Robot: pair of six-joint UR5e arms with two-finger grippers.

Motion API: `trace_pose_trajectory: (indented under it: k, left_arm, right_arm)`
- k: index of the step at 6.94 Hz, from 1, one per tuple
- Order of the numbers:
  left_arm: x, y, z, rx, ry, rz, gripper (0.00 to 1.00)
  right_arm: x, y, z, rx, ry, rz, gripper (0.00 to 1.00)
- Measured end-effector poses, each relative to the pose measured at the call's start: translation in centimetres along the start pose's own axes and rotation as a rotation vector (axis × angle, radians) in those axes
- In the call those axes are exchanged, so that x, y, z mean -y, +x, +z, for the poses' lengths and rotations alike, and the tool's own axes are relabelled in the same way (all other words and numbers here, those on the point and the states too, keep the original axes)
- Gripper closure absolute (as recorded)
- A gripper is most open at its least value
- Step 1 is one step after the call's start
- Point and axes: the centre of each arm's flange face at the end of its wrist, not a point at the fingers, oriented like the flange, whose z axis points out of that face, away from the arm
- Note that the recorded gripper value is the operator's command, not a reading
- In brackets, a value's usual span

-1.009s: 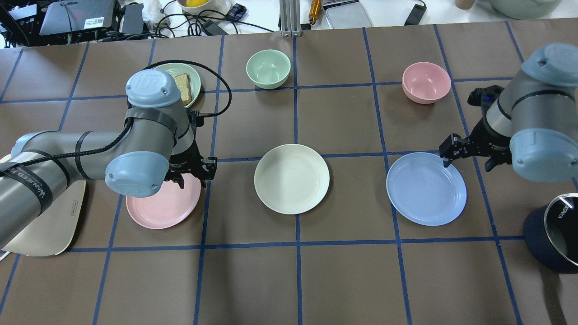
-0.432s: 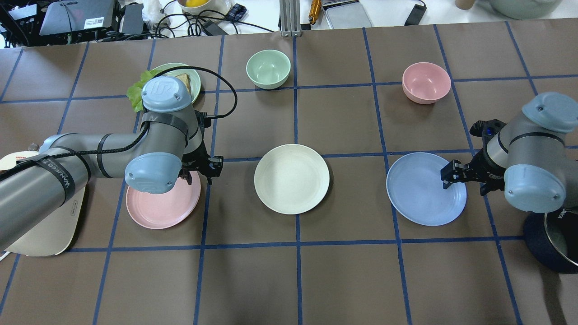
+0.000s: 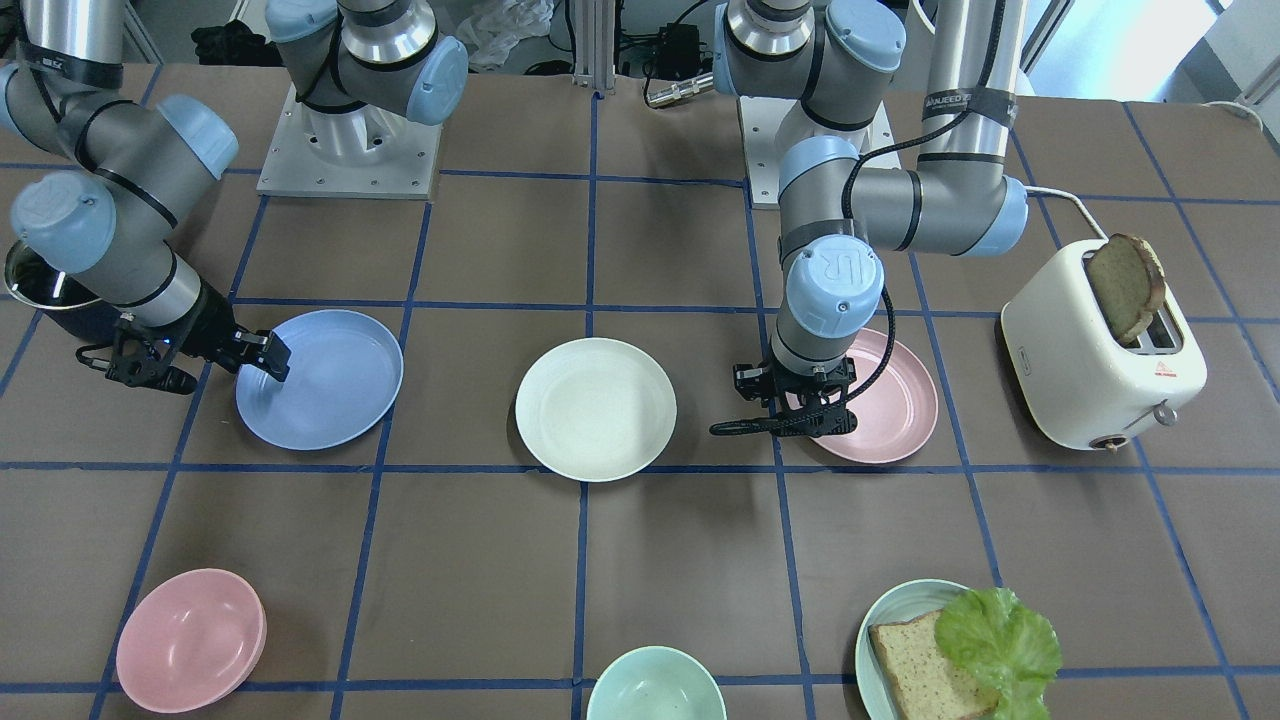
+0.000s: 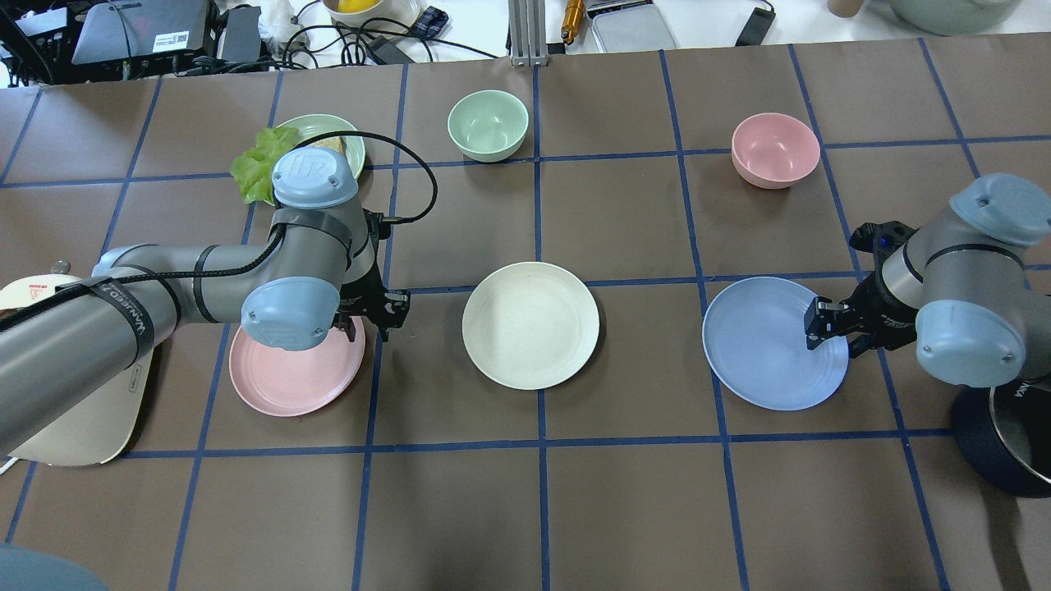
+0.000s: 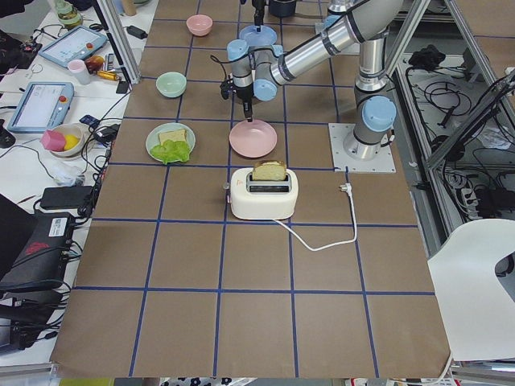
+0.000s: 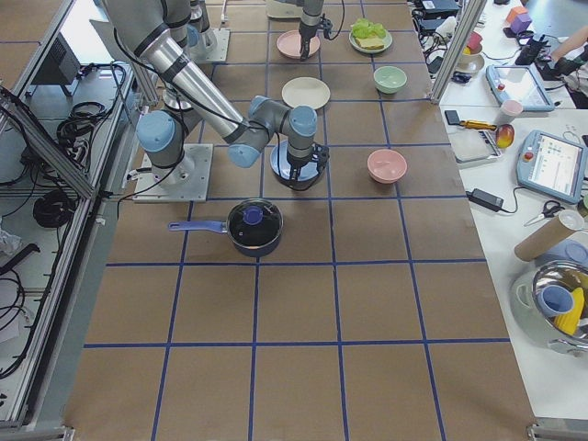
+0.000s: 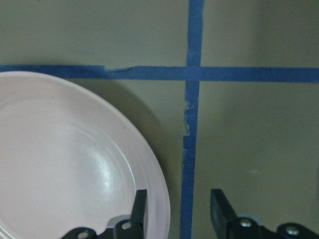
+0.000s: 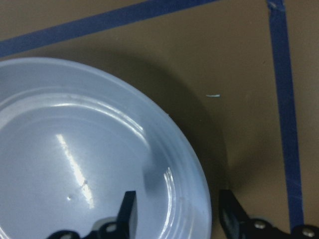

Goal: Stack three plates with pink and blue
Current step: 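Grasp the pink plate rim with left gripper while right grasps blue plate rim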

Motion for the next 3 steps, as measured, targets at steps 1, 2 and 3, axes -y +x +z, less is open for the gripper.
trace_pose_trajectory:
  k: [1, 2, 3]
  left_arm:
    - [0.09, -0.18, 0.28, 0.025, -0.003, 0.001, 0.52]
    - [0.12, -0.37, 0.46, 0.050, -0.005, 0.002, 0.63]
    - [0.15, -0.44, 0.60, 0.060, -0.007, 0.002, 0.66]
  right_arm:
    - [0.03, 0.02, -0.09, 0.000, 0.002, -0.018, 1.00]
    - [0.09, 0.09, -0.19, -0.005, 0.003, -0.036, 1.00]
    - [0.19, 0.17, -0.50, -0.014, 0.008, -0.048, 1.00]
